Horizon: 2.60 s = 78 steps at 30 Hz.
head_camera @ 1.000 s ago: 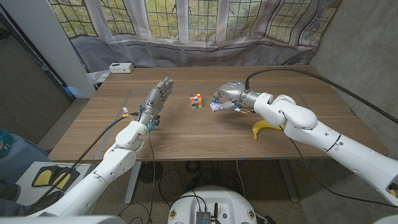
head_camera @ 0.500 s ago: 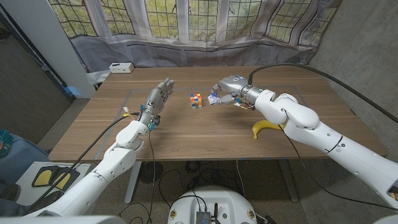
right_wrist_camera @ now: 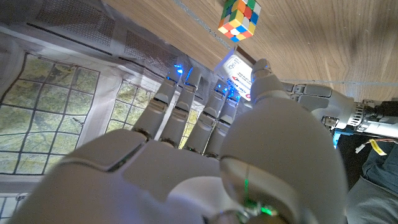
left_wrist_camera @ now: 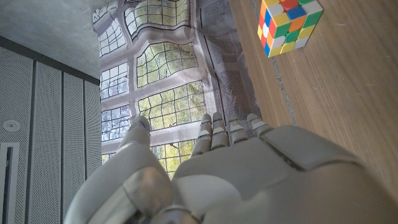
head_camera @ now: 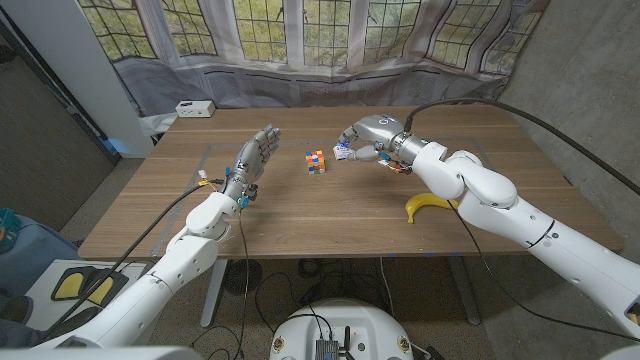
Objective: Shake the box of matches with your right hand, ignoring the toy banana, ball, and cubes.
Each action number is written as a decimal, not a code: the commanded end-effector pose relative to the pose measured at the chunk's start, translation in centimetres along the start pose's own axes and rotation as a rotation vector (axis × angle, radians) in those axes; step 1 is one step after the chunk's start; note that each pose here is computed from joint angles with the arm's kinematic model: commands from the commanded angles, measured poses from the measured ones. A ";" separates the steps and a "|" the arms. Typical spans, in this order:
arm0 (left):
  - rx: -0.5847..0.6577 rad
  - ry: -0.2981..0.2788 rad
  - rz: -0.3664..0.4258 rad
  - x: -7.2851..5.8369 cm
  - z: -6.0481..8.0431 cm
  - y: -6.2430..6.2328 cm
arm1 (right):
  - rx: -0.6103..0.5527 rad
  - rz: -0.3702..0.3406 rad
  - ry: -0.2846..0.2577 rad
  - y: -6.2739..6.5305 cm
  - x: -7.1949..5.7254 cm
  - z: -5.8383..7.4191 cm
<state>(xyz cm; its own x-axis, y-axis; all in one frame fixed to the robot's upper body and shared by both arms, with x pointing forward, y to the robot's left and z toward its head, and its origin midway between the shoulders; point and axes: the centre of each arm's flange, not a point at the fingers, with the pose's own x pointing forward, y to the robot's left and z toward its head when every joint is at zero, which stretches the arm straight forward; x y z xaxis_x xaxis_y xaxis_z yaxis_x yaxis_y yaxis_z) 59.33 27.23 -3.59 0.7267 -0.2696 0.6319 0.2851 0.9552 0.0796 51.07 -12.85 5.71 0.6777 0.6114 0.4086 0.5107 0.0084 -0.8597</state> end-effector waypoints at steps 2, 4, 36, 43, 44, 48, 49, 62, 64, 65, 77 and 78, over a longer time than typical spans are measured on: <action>0.002 -0.002 -0.010 0.5 0.1 -0.1 | 0.262 -0.258 0.118 -1.8 -1.7 -3.9; 0.001 -0.004 -0.011 0.5 0.0 -0.1 | 0.354 -0.313 0.143 -2.0 -2.2 -5.1; -0.014 0.016 -0.039 2.3 -0.8 -0.4 | 1.999 -0.906 0.497 8.0 -12.1 -21.6; -0.016 0.019 -0.036 2.4 -0.9 -0.4 | 2.097 -0.878 0.472 9.4 -11.7 -21.7; -0.016 0.019 -0.038 2.5 -0.9 -0.5 | 2.083 -0.871 0.464 9.2 -11.6 -21.7; -0.017 0.022 -0.039 2.5 -1.0 -0.6 | 1.991 -0.834 0.414 7.9 -10.9 -21.4; -0.018 0.022 -0.037 2.5 -1.0 -0.6 | 1.956 -0.823 0.398 7.5 -10.7 -21.3; -0.011 0.024 -0.031 2.2 -0.9 -0.7 | 1.510 -0.619 0.063 1.8 -6.1 -16.5; -0.009 0.025 -0.032 2.2 -0.8 -0.7 | 1.421 -0.566 0.024 0.7 -5.2 -15.2; -0.008 0.026 -0.032 2.2 -0.8 -0.7 | 1.375 -0.536 0.003 0.2 -4.7 -14.5; -0.002 0.016 -0.030 1.9 -0.4 -0.6 | 0.788 -0.204 -0.206 -4.4 -0.1 -5.8; -0.002 0.015 -0.029 1.8 -0.3 -0.6 | 0.739 -0.180 -0.213 -4.6 0.2 -5.1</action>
<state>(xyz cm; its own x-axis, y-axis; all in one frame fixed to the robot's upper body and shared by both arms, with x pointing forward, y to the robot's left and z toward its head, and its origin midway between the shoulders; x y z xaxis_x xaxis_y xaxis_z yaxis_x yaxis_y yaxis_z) 61.10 25.93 -2.86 0.7311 -0.3034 0.6111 0.3128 0.9451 0.0950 54.48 -24.35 9.98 0.5415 0.4023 0.7382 -0.1543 0.9107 -0.3832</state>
